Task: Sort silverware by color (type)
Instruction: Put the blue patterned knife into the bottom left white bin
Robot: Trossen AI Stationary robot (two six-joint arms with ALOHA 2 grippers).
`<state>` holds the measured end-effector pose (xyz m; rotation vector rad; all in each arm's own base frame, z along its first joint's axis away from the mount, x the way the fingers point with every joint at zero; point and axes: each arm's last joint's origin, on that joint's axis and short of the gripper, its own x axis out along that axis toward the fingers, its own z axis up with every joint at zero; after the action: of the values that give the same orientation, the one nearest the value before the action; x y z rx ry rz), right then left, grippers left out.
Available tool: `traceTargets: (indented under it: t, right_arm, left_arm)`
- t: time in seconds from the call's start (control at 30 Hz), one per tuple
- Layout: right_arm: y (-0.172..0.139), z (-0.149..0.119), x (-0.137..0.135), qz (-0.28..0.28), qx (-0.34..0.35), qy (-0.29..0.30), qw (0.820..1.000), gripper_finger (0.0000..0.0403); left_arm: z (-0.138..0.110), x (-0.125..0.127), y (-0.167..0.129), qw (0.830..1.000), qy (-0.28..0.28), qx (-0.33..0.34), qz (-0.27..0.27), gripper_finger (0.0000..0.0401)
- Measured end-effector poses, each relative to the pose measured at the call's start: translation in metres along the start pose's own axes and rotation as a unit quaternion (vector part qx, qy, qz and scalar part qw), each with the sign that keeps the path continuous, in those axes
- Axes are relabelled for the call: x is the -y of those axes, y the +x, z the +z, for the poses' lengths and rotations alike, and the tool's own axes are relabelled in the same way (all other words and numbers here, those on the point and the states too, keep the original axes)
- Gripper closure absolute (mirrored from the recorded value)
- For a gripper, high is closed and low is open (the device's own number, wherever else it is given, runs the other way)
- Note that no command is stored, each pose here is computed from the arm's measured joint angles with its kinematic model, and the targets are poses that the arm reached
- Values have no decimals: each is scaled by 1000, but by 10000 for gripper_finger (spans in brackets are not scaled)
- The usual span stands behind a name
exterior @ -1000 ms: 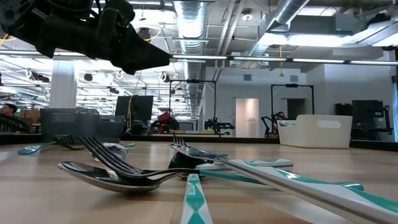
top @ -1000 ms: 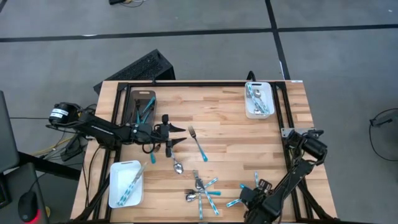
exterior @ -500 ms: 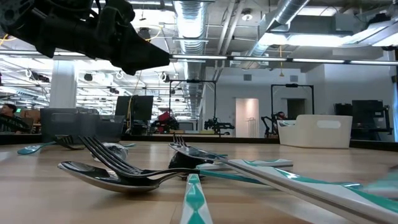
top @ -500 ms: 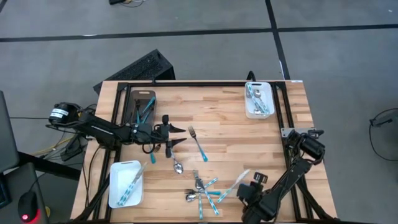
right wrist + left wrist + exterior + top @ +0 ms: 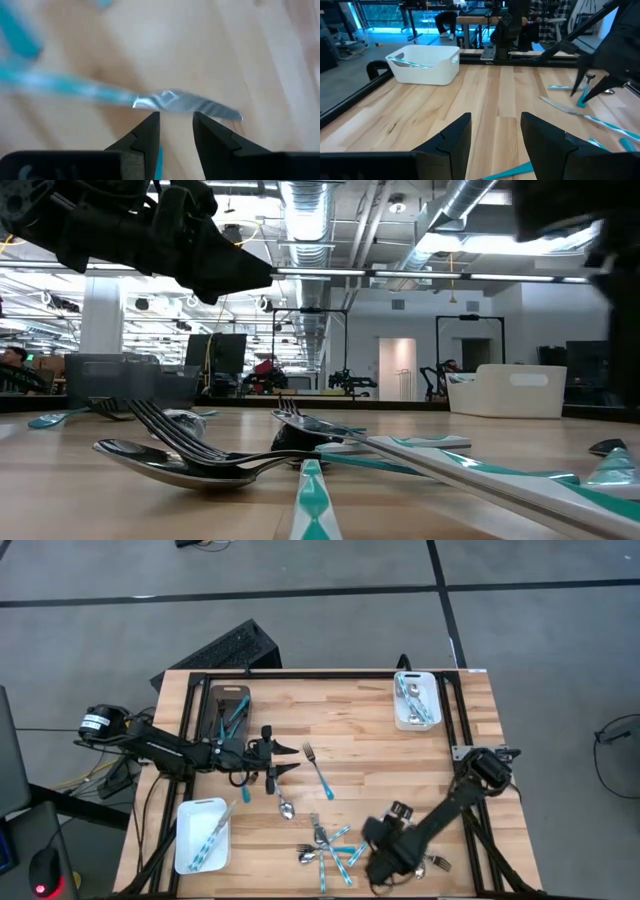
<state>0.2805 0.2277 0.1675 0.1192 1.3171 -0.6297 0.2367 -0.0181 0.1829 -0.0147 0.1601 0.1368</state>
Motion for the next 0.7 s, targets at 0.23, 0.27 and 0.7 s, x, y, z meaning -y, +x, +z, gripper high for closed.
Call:
traceTargets:
  t: [0.23,0.27,0.7]
  right_arm:
    - [11,26,3,34,-67,248,966,252]
    - [12,27,1,42,-80,267,959,252]
    - [20,21,-9,87,-114,345,927,252]
  left_arm:
    - [-1,0,0,1000,-9,-5,0,241]
    - [-2,1,0,1000,-9,-8,-1,241]
    - [-8,3,-1,999,18,-41,10,241]
